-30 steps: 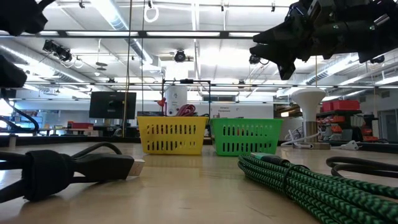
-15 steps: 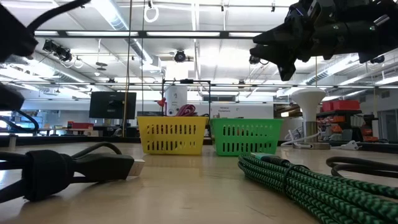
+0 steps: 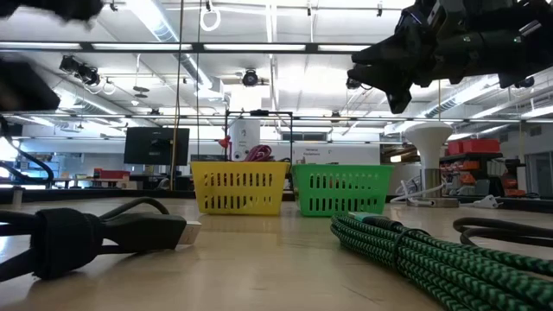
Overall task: Pick & Place USB Port
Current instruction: Put the black charger cable into the green basket
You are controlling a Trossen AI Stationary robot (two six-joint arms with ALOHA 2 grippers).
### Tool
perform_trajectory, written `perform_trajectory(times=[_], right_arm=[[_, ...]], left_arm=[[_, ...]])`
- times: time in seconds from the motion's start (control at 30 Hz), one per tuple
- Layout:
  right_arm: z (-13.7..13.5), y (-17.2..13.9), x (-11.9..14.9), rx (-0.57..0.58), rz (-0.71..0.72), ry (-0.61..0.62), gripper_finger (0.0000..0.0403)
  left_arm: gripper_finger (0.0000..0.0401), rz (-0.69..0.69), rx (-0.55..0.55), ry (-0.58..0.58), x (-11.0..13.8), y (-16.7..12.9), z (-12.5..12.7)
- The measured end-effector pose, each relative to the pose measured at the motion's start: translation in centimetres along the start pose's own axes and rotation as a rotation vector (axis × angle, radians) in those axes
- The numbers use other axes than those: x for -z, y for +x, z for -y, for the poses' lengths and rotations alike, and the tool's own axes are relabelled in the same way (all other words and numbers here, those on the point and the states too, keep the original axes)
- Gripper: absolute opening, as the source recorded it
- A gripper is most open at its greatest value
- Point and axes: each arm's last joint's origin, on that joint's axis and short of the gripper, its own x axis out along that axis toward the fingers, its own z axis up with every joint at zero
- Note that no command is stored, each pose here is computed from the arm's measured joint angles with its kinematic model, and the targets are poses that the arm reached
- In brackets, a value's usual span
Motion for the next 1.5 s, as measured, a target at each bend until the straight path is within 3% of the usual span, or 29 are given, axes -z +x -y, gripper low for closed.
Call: perform_trajectory(times=[0.2, 0.3, 0.47, 0.67, 0.83, 1.07, 1.3, 1.5], right_arm=[[0.0, 0.0, 0.2, 0.000, -0.016, -0.008, 0.0136], [0.0, 0.0, 0.2, -0.002, -0.020, -0.009, 0.0136], [0.0, 0.0, 0.3, -0.019, -0.032, -0.009, 0.0136], [0.0, 0.0, 0.3, -0.025, -0.035, -0.020, 0.0136], [0.0, 0.0, 0.4, -0.023, -0.048, -0.016, 0.0136], [-0.2, 0.0, 0.3, -0.061, -0.044, -0.013, 0.0136], [-1.2, -0.1, 0.1, -0.120, -0.005, -0.068, 0.0136], [-1.5, -0.1, -0.1, -0.136, 0.020, -0.099, 0.0136]], left_arm=[[0.0007, 0.219, -0.030, 0.081, -2.5, -5.8, 2.1], [0.0007, 0.264, -0.080, 0.083, -2.5, -7.7, 2.1], [0.0007, 0.163, -0.200, -0.047, -1.0, -6.5, 0.3], [0.0007, 0.171, -0.181, -0.075, -0.8, -4.8, -1.1], [0.0007, 0.295, -0.158, 0.027, -2.6, -5.6, -1.0], [0.0007, 0.628, -0.296, 0.288, -6.7, -8.5, -1.7], [0.0007, 0.847, -0.372, 0.431, -10.5, -11.4, -5.5], [0.0007, 1.064, -0.285, 0.500, -12.2, -13.2, -9.4]])
